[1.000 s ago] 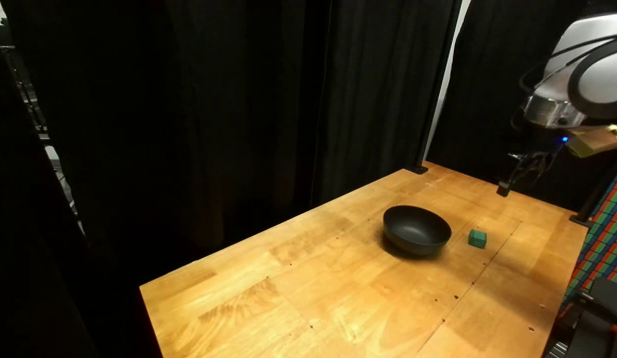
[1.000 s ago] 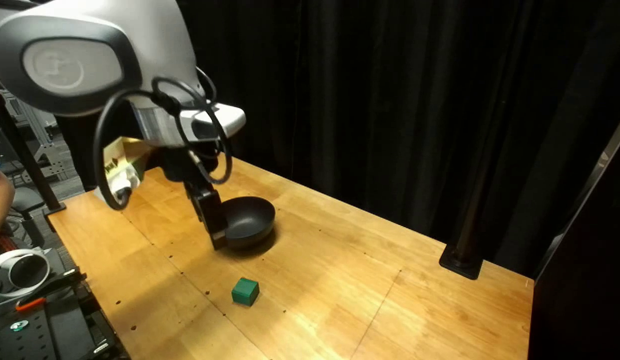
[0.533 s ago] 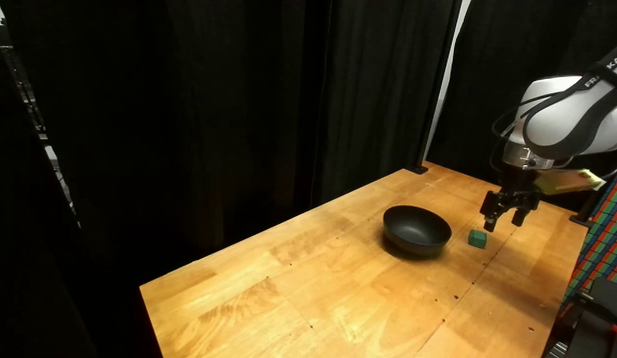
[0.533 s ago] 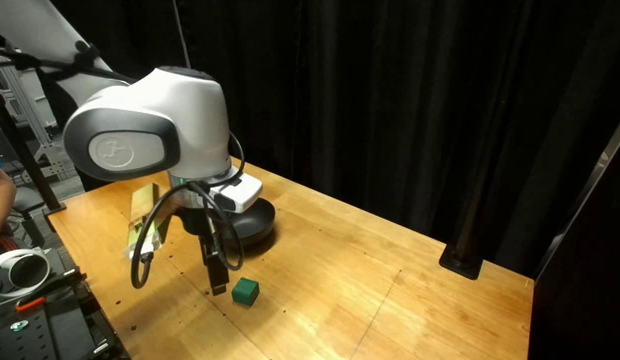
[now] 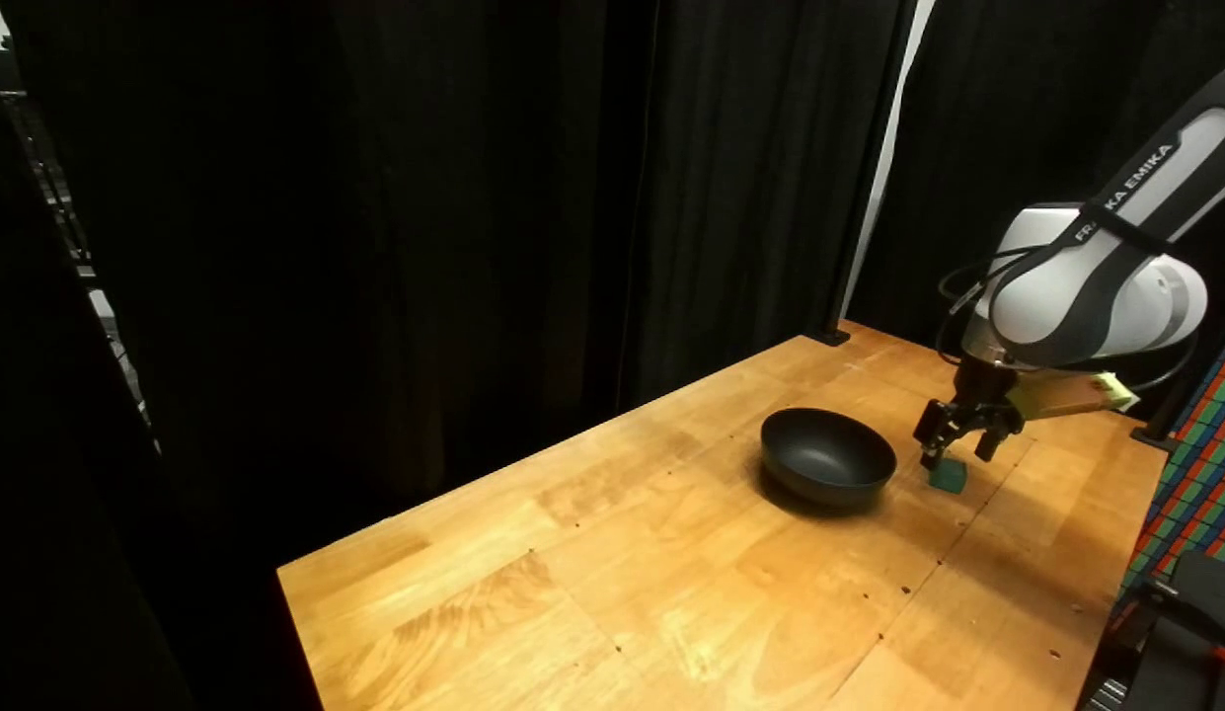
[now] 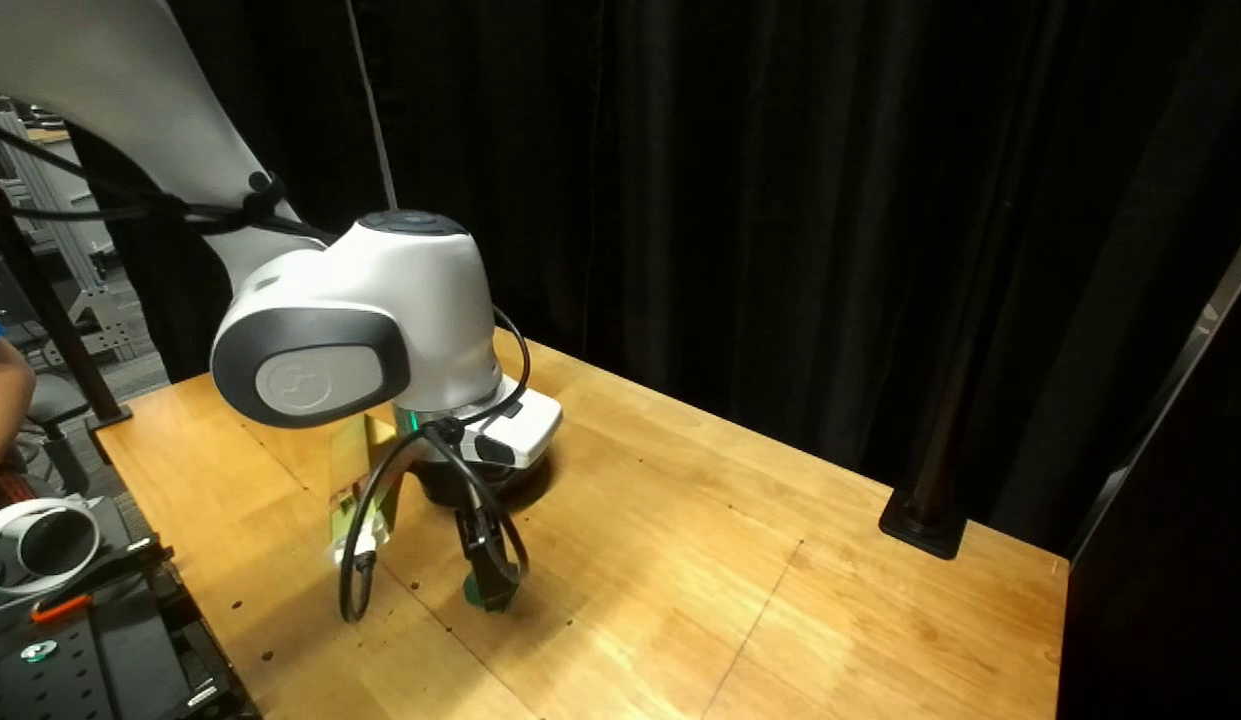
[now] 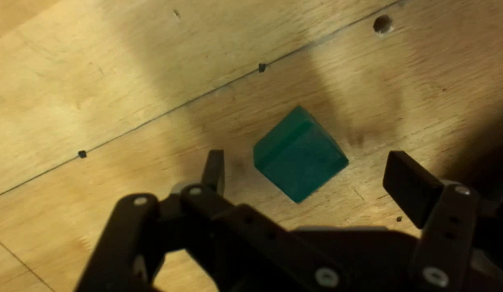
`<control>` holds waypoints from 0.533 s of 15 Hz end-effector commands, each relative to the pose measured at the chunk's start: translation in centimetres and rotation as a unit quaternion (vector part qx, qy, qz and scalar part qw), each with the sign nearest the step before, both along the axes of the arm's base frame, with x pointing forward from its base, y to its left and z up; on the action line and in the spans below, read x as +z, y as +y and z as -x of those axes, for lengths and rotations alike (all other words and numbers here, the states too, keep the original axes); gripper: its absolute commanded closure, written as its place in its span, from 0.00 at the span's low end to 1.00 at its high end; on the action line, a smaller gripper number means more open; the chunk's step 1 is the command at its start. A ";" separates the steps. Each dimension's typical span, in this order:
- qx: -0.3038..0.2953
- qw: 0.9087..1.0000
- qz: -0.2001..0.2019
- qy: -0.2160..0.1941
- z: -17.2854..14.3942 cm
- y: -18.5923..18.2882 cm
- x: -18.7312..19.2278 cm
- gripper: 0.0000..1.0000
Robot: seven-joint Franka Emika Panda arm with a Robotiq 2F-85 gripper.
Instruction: Put the green block in the black bowl
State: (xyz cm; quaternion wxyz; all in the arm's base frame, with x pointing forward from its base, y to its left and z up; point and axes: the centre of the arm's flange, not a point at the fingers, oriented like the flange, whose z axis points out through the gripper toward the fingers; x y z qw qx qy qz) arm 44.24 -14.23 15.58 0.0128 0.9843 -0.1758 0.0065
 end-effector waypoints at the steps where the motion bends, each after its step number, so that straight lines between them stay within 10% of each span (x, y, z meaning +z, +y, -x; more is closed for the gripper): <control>1: -0.011 1.000 0.004 0.007 -1.3 -0.9 -2.3 0.27; 8: -0.024 0.999 -0.008 0.020 -1.8 -1.1 0.5 0.81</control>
